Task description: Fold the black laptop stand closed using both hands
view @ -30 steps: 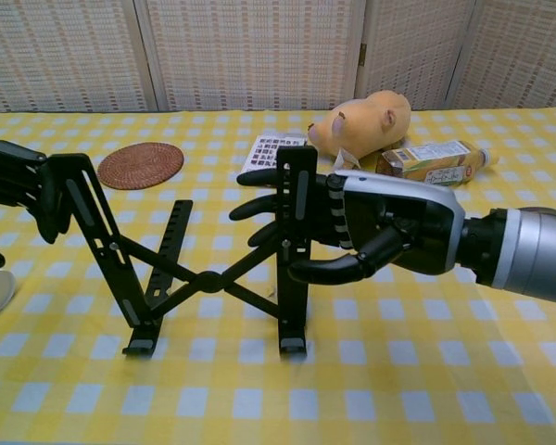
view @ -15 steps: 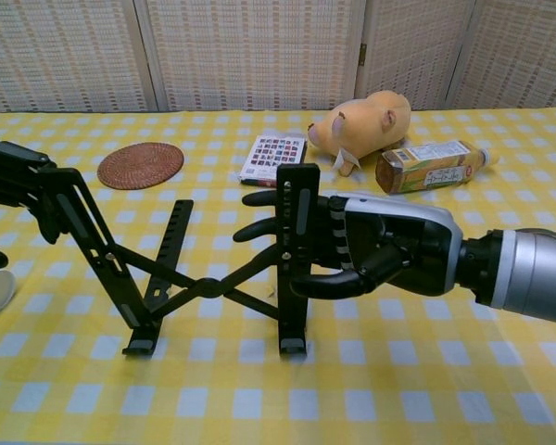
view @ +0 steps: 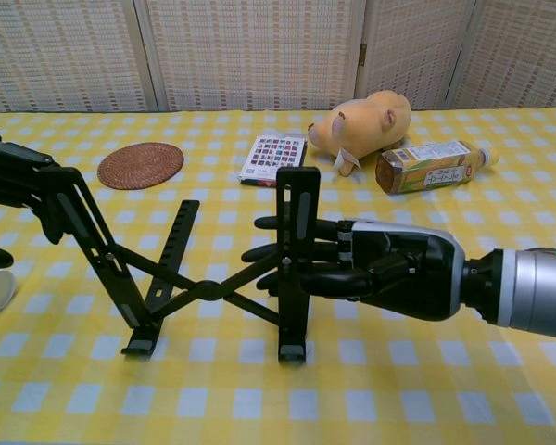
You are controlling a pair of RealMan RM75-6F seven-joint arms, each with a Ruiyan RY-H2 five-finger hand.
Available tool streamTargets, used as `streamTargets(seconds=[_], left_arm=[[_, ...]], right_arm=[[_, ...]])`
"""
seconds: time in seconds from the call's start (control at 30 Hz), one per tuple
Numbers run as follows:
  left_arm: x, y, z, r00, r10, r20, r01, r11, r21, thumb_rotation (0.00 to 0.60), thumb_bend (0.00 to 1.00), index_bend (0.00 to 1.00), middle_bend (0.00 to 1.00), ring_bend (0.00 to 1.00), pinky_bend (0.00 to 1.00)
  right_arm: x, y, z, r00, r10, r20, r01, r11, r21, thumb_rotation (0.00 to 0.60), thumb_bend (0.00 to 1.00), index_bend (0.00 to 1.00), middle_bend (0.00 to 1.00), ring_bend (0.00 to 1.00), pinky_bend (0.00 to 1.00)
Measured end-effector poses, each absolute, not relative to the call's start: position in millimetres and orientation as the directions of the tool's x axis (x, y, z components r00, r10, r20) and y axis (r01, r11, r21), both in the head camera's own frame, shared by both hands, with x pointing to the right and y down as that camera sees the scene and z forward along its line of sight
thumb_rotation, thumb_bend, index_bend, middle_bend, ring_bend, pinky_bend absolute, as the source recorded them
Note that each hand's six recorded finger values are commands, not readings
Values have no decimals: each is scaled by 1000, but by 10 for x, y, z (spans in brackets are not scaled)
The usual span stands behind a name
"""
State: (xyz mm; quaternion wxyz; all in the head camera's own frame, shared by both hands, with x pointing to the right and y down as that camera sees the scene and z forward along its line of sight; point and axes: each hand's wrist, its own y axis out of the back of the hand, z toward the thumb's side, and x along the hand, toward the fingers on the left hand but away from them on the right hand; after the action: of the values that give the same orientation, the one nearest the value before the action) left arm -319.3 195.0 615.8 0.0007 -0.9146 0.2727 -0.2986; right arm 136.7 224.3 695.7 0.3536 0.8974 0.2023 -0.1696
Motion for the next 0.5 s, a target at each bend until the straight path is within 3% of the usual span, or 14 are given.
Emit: streamTargets(seconds=[0.5], left_arm=[[-3158, 1943, 6170, 674, -494, 549, -495, -854, -161, 600, 212, 501, 479, 441, 410]], right_arm=[[1493, 2348, 6992, 849, 248, -466, 521, -539, 662, 600, 335, 0, 177, 203, 89]])
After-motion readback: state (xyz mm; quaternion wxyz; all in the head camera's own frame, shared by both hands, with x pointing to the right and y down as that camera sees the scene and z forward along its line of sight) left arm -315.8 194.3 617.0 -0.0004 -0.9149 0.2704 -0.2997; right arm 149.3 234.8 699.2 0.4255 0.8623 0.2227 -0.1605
